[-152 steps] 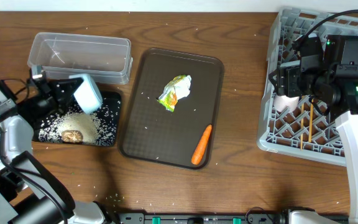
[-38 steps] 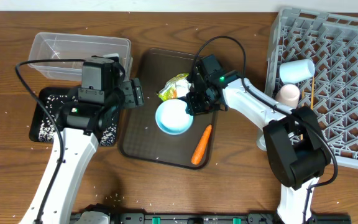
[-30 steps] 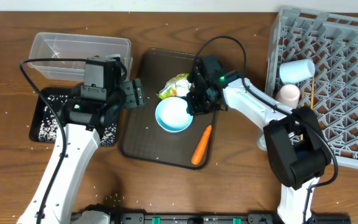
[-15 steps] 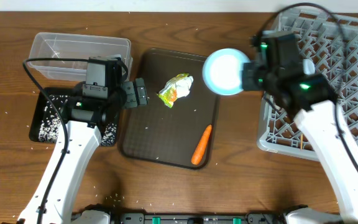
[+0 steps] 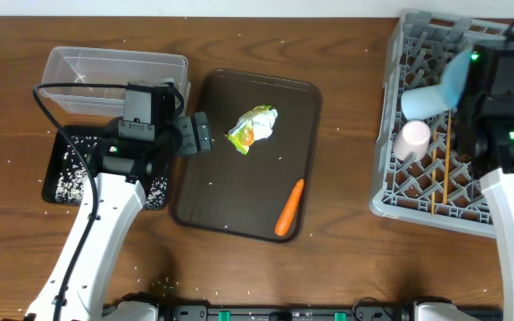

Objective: Sort waste into correct bins and load items into the dishwasher rack
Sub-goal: 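Carry the bowl right over the dish rack with the right gripper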

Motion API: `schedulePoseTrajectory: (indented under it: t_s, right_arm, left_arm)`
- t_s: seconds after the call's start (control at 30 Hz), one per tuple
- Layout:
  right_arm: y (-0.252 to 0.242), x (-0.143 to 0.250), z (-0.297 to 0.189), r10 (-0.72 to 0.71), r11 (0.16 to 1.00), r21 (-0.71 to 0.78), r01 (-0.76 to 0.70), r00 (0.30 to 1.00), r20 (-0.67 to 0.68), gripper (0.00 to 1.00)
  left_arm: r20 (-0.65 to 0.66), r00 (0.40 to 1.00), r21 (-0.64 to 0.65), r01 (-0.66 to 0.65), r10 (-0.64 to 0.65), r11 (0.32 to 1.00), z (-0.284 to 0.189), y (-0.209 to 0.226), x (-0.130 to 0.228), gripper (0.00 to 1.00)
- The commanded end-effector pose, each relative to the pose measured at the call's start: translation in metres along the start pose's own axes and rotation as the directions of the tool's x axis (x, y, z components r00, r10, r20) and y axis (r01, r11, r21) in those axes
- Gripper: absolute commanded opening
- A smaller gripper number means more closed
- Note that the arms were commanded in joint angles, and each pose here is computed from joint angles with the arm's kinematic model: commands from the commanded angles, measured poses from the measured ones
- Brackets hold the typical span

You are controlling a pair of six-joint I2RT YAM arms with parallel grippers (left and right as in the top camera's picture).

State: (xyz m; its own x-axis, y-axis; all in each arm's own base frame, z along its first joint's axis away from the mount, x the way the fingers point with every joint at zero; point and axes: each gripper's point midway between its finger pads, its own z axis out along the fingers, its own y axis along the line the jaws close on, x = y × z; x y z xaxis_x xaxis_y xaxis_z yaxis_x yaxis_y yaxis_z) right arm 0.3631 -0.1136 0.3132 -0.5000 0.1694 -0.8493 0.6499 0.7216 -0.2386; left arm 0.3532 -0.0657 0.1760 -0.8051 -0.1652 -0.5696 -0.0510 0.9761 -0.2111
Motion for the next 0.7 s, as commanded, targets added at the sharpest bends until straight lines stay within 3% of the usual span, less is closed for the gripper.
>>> schedulePoseTrajectory:
  t_s: [0.0, 0.13, 0.27, 0.47, 0.67]
  right_arm:
    - [-0.042, -0.014, 0.015, 0.035, 0.971, 0.236, -0.047, 0.998, 0.057, 0.01]
    - [-0.051, -0.024, 0.040, 0.031, 0.957, 0.285, -0.053, 0.996, 0.081, 0.01]
    - [-0.054, -0.028, 0.072, -0.086, 0.936, 0.346, 0.063, 0.995, 0.054, 0.01]
    - [-0.060, -0.028, 0.112, -0.237, 0.833, 0.512, 0.212, 0.971, -0.016, 0.01]
    - [-0.050, -0.017, 0.126, -0.243, 0.826, 0.516, 0.225, 0.969, -0.034, 0.01]
  left_arm:
    - [-0.001, 1.000, -0.009, 0.003, -0.003, 1.000, 0.001, 0.003, -0.001, 0.98]
    - [-0.001, 1.000, -0.009, 0.003, -0.003, 1.000, 0.001, 0.003, -0.001, 0.98]
    - [-0.001, 1.000, -0.009, 0.003, -0.003, 1.000, 0.001, 0.003, -0.001, 0.98]
    - [-0.001, 1.000, -0.009, 0.003, -0.003, 1.000, 0.001, 0.003, -0.001, 0.98]
    - [-0.001, 1.000, -0.009, 0.003, -0.003, 1.000, 0.001, 0.003, -0.001, 0.98]
